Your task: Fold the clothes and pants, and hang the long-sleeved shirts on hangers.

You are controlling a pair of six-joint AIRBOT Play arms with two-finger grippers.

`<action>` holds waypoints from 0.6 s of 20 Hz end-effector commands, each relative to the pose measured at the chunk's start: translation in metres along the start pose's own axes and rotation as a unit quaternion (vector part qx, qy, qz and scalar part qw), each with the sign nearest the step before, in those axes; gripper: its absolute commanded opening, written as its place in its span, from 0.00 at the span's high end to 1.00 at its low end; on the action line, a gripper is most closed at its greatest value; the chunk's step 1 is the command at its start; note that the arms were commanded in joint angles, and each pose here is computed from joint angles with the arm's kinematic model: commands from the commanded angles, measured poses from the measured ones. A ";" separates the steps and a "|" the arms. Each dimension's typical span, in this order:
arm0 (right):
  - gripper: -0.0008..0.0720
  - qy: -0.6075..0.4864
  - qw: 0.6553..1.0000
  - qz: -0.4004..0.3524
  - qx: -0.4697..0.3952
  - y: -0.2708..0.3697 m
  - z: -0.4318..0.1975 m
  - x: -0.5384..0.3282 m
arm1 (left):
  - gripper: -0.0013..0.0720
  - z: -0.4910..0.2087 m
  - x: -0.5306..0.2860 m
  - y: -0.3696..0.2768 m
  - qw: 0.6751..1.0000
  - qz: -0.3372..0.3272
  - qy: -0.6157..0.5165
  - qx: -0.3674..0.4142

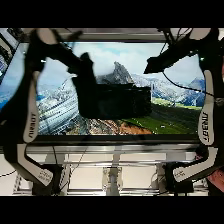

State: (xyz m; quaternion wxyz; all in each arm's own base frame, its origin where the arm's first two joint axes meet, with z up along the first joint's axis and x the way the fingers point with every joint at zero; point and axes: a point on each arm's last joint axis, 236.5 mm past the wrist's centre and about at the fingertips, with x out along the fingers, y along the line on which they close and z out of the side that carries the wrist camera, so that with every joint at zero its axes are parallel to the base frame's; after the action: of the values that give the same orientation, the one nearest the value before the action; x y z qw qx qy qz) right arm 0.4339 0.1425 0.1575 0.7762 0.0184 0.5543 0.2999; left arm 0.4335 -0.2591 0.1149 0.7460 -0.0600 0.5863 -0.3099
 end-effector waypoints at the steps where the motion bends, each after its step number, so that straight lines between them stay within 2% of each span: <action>1: 0.85 -0.002 0.999 -0.012 0.035 -0.029 -0.010 -0.013 | 0.95 0.013 0.065 -0.048 0.999 -0.032 -0.012 0.030; 7: 0.85 0.025 0.997 -0.032 0.071 -0.060 -0.030 -0.005 | 0.95 0.029 0.123 -0.113 0.986 -0.163 -0.039 0.021; 12: 0.85 0.023 0.997 -0.036 0.072 -0.063 -0.029 -0.005 | 0.95 0.012 0.160 -0.122 0.981 -0.193 -0.001 0.005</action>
State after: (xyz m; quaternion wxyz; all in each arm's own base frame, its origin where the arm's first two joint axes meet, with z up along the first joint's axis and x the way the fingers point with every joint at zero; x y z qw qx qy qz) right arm 0.4345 0.0834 0.1298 0.7688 0.0474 0.5919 0.2374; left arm 0.4235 -0.4264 0.0517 0.6938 -0.1461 0.5548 -0.4354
